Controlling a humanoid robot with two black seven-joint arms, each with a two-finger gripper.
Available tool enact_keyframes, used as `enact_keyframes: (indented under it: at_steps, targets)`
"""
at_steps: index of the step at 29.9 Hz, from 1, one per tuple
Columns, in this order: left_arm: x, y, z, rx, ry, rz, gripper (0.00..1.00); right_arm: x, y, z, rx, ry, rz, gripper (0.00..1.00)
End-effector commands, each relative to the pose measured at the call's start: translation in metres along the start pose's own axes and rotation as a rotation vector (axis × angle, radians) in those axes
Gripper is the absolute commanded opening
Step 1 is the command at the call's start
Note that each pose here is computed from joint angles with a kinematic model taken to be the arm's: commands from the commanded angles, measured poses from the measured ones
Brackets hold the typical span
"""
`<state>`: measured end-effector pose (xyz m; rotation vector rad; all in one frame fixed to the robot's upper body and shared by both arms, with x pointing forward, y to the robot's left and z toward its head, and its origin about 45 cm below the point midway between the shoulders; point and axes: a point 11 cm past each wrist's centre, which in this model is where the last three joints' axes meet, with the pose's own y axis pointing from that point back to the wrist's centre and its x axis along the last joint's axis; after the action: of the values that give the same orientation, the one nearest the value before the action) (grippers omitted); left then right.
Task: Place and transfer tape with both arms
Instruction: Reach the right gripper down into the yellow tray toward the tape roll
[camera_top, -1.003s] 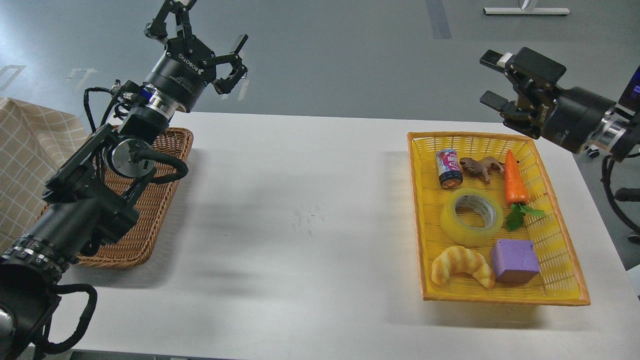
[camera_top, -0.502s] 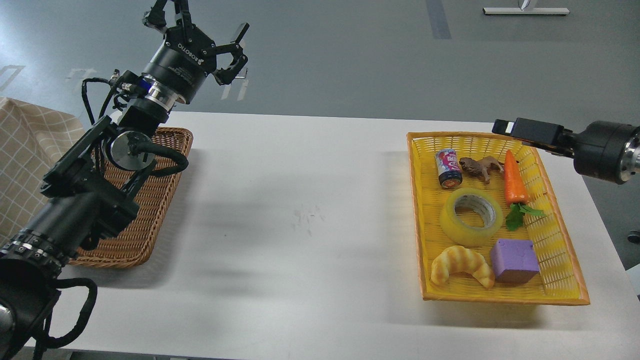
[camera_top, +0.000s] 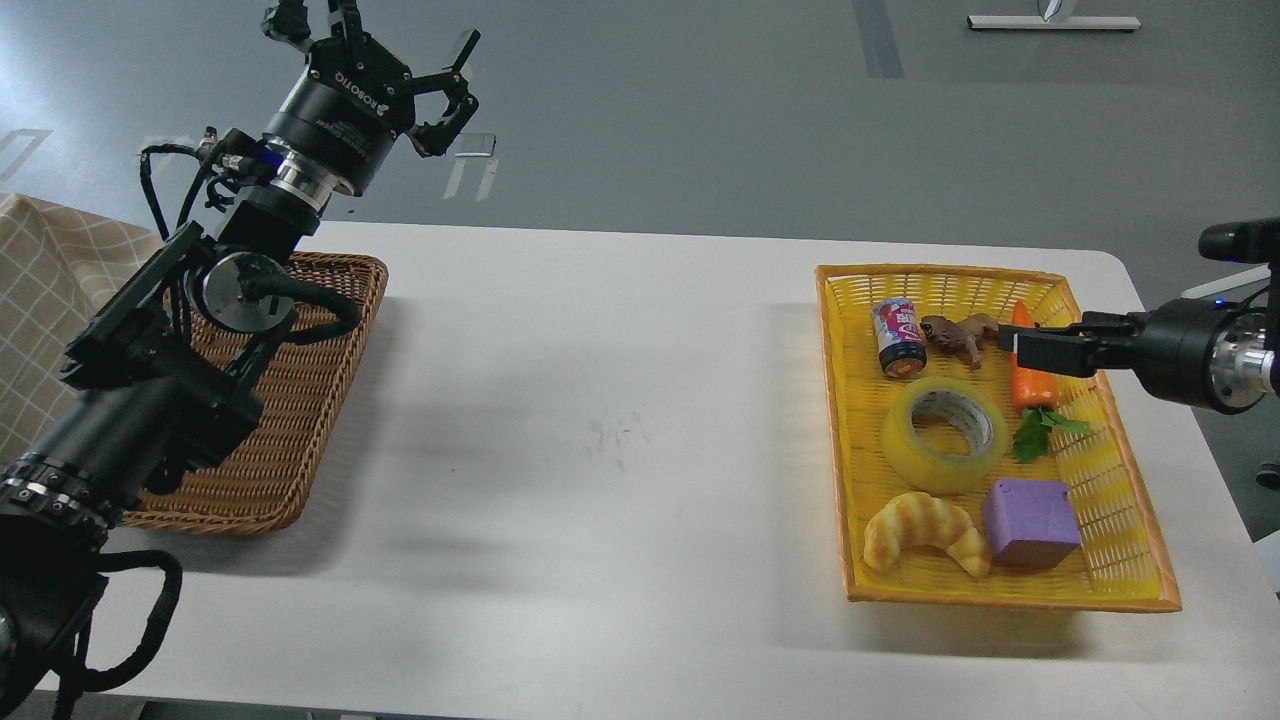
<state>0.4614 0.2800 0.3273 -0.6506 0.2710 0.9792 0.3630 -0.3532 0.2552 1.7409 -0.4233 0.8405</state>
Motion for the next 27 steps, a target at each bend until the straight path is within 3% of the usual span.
enact_keyframes:
  at_steps: [1, 27]
  targets:
    - [-0.001, 0.0, -0.001, -0.003, 0.004, -0.003, 0.98, -0.008, -0.006, -0.001, -0.001, 0.005, -0.023, 1.0]
    - [0.0, 0.001, 0.003, -0.009, -0.001, 0.001, 0.98, -0.035, -0.053, -0.008, -0.026, 0.075, -0.085, 0.99]
